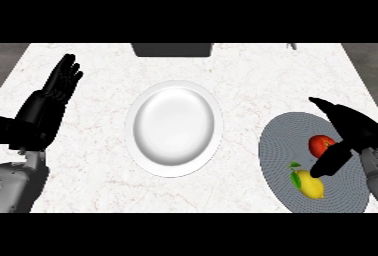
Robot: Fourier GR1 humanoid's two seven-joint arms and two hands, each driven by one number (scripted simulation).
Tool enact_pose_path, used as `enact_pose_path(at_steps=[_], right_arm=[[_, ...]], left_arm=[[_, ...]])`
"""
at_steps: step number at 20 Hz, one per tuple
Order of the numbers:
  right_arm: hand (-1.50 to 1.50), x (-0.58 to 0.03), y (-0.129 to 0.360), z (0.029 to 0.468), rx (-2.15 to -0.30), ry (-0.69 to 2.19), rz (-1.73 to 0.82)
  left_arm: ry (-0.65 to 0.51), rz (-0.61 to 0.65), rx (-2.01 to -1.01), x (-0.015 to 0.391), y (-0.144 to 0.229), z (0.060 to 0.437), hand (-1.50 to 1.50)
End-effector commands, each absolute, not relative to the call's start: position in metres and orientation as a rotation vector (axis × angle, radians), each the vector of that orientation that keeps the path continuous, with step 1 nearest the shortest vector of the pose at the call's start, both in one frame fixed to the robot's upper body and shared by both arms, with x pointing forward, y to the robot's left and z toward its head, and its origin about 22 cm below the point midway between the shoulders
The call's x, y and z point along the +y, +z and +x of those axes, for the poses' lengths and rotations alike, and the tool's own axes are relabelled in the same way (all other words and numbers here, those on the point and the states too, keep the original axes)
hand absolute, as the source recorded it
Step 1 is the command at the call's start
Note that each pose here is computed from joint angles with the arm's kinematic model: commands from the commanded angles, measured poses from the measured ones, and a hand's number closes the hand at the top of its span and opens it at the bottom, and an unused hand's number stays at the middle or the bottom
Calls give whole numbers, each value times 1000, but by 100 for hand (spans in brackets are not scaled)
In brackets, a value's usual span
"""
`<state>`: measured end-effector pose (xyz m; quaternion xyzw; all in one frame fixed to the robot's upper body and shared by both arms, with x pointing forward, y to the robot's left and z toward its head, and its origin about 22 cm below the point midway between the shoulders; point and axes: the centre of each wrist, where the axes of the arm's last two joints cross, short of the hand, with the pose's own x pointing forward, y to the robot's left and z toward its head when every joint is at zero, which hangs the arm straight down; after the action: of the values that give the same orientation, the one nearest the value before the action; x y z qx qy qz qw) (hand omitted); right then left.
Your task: Pick the tomato from the placemat and place it in the plate
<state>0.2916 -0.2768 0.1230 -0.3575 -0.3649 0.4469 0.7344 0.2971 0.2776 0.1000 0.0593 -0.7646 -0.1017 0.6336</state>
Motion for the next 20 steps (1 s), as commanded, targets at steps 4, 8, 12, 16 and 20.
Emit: enact_pose_path(at_steps=[4, 8, 12, 16, 20], right_arm=[[-150, -302, 112, 296, -630, 1013, -868], [-150, -306, 99, 317, -593, 981, -875], [-150, -295, 92, 299, -587, 990, -855], [-150, -305, 66, 322, -584, 994, -818], [-150, -322, 28, 303, -563, 1004, -777]], left_arm=[[-223, 150, -1756, 288, 113, 288, 0], [-242, 127, -1744, 263, 105, 294, 0], [-219, 148, -1754, 273, 115, 303, 0], [-233, 146, -1754, 286, 88, 296, 0], [-230, 151, -1755, 278, 98, 302, 0]])
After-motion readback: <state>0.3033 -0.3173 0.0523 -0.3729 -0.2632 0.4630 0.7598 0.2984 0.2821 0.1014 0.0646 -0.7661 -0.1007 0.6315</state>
